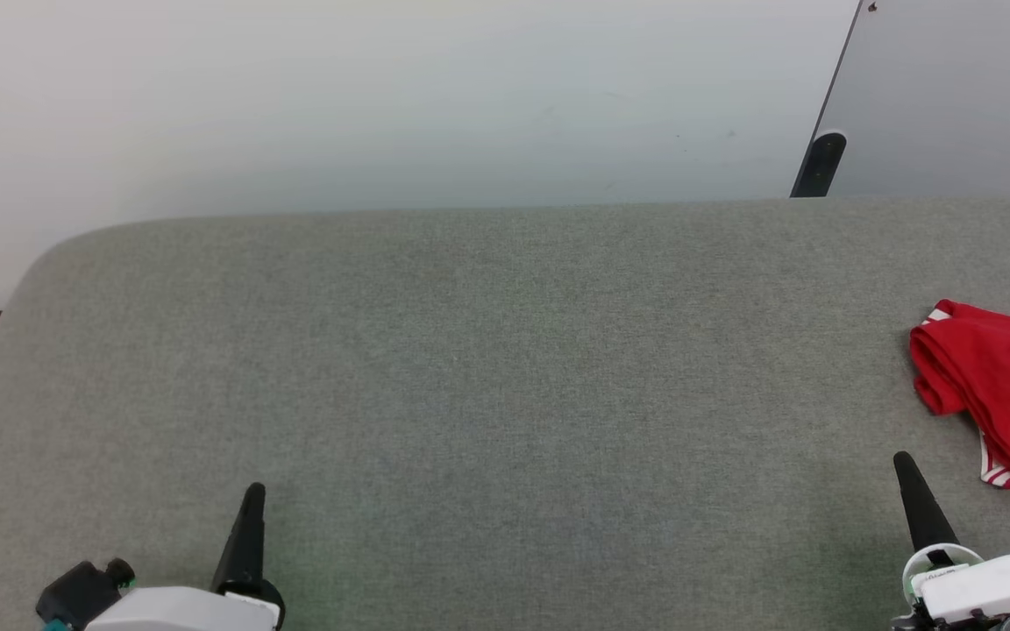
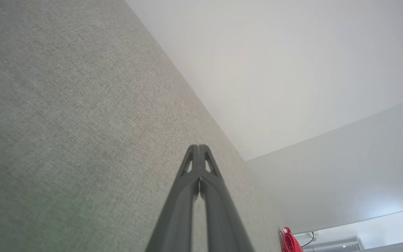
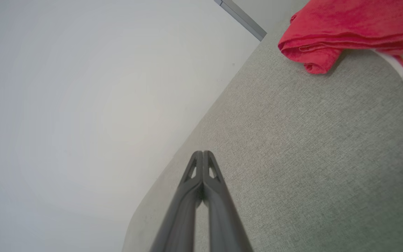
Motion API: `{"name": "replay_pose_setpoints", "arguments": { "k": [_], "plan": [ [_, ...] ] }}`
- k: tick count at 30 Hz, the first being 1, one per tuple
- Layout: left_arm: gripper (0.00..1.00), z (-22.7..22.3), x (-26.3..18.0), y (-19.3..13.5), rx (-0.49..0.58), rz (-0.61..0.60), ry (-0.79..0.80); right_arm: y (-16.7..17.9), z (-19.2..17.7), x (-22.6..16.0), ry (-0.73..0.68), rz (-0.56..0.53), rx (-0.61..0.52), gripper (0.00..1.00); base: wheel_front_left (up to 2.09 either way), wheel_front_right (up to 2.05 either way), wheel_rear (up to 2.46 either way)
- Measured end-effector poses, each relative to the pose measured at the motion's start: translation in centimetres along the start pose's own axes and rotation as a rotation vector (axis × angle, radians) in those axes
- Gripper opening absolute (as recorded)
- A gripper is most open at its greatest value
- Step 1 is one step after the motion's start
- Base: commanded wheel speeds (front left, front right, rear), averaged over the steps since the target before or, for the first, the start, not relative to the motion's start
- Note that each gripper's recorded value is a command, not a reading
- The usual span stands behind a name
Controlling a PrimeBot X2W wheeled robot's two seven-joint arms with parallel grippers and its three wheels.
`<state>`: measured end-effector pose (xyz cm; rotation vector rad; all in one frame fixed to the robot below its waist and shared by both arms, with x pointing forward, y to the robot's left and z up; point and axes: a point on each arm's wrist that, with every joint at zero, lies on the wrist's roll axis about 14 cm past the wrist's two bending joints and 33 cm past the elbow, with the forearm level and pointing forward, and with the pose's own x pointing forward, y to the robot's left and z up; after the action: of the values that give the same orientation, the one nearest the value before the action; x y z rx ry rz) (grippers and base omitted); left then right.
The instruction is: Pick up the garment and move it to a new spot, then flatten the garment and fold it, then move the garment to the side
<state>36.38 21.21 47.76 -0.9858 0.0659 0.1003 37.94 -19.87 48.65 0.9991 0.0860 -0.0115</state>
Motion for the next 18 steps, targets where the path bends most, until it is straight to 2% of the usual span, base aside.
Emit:
{"name": "replay_pose_setpoints", "arguments": {
  "k": [18],
  "plan": [
    [0.00, 0.07, 0.66, -0.63, -0.183, -0.015, 0.008, 0.43, 0.25, 0.30, -0.014, 0.010, 0.177, 0.00, 0.00, 0.00, 0.00]
  ]
}}
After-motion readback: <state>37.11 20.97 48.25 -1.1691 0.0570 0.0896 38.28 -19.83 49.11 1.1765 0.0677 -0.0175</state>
